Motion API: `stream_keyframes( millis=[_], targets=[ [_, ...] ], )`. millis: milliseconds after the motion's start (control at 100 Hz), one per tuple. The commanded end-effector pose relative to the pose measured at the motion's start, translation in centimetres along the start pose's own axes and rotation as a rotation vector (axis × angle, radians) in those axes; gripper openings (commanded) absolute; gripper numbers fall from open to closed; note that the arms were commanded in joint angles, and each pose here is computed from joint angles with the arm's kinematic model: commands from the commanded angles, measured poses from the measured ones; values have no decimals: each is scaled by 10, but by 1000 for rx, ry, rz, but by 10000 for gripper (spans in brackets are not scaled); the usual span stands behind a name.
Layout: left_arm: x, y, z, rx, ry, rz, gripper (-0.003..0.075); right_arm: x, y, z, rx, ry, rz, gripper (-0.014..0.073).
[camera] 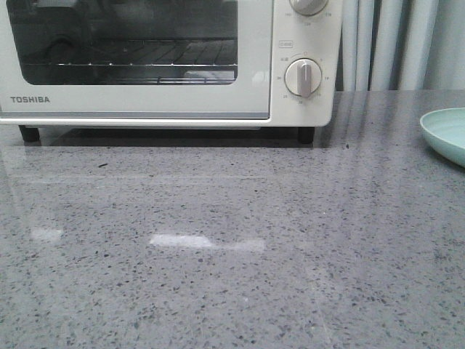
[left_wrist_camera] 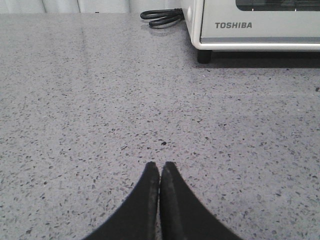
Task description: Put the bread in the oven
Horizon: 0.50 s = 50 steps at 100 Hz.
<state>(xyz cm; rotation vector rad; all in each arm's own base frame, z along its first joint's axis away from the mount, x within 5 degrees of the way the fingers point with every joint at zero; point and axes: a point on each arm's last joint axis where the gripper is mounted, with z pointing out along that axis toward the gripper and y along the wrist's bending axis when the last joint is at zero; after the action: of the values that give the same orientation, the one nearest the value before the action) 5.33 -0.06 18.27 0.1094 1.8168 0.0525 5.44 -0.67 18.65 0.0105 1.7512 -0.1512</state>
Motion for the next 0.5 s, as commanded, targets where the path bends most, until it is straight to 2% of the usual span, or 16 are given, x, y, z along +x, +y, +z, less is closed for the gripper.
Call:
stream_keyframes(
  millis=[0, 120, 230, 300, 430, 490],
  targets=[
    [2, -1, 1, 6, -57, -9, -21, -3, 0, 0, 9, -74, -12, -59],
    [-2, -1, 0, 6, -103, -12, -21, -5, 0, 0, 9, -95, -8, -59],
    [-12, -1, -1, 10, -207, -47, -21, -14, 0, -2, 9, -196, 2, -59],
    [-18, -1, -3, 18, -284, -105, -21, -20, 0, -3, 10, -267, 1, -59],
    [-28, 2, -6, 39, -393, -308, -21, -32, 0, -7, 11, -401, 1, -59],
    [-30, 3, -7, 38, -421, -342, -21, -40, -1, -11, 12, -500, 0, -59]
  ],
)
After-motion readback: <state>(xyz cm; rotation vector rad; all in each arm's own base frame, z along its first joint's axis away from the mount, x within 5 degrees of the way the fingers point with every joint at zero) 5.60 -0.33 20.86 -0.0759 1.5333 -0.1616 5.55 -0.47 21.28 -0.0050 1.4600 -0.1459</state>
